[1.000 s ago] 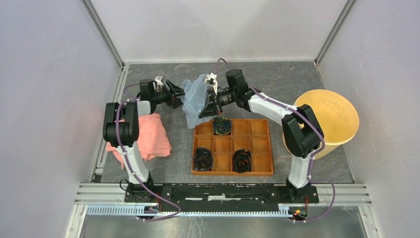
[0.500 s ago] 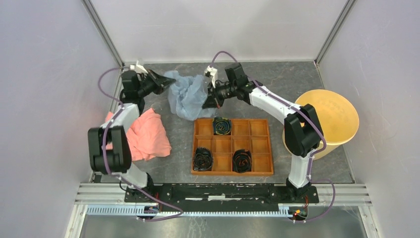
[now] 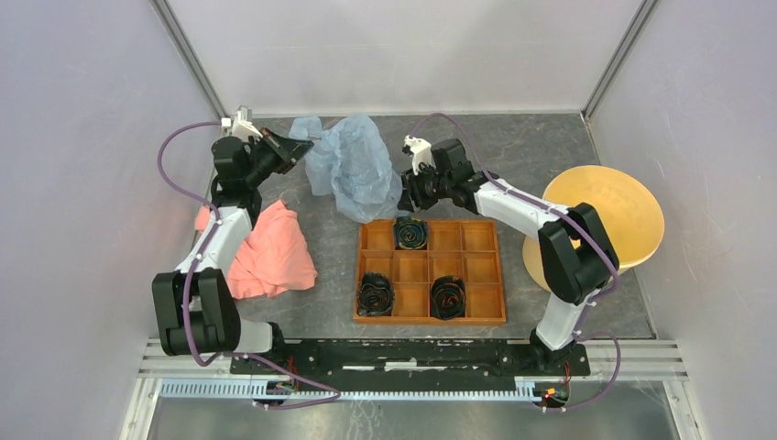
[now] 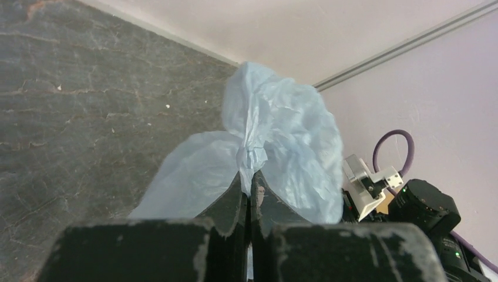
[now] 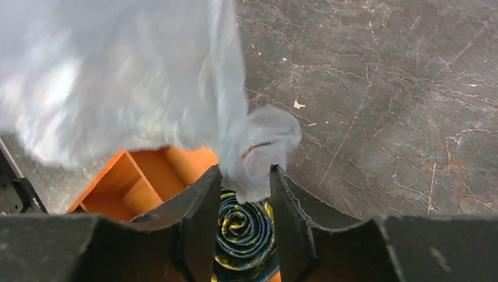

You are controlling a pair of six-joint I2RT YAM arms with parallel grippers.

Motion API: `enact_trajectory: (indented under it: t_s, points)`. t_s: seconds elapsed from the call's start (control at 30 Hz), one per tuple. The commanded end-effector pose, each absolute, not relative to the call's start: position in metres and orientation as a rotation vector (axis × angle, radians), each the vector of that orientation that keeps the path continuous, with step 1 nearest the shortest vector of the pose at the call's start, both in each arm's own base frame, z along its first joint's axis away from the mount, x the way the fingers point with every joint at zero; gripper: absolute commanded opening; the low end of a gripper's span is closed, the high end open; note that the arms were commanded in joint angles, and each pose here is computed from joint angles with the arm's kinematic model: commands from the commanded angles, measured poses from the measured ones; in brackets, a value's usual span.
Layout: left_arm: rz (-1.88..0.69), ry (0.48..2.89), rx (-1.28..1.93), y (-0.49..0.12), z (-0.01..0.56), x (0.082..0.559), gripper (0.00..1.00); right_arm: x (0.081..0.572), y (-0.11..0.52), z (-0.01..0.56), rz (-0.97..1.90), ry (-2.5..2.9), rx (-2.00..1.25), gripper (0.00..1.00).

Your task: Put the trash bags into the trash bin

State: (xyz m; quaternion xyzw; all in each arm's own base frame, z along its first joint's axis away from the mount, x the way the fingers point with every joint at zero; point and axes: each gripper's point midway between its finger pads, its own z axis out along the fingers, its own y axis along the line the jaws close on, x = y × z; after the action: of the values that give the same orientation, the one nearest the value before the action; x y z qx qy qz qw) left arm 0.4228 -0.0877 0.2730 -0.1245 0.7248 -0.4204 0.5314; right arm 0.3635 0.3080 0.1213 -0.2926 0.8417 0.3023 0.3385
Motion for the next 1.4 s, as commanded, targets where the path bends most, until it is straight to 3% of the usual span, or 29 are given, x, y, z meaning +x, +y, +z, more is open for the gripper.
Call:
enact_trajectory:
  t_s: [0.0, 0.3, 0.63, 0.9, 1.23, 1.37]
  points:
    - [-0.99, 1.725, -0.28, -0.087, 0.271, 0.426, 0.02, 0.383, 0.31, 0.137, 0.757, 2.084, -0.708, 0.45]
    - [-0.997, 1.748, -0.3, -0.086, 0.263, 0.429, 0.02, 0.399, 0.32, 0.125, 0.824, 2.023, -0.685, 0.76]
    - [-0.995, 1.756, -0.313, -0.083, 0.259, 0.431, 0.02, 0.436, 0.342, 0.098, 0.878, 2.075, -0.589, 0.74]
    - [-1.026, 1.76, -0.325, -0.083, 0.256, 0.433, 0.02, 0.443, 0.358, 0.071, 0.791, 2.084, -0.686, 0.79]
    - [-1.031, 1.756, -0.317, -0.084, 0.259, 0.432, 0.02, 0.446, 0.351, 0.041, 0.406, 2.154, -0.764, 0.62]
    - [-1.024, 1.755, -0.311, -0.083, 0.259, 0.432, 0.02, 0.441, 0.356, 0.037, 0.395, 2.15, -0.815, 0.64]
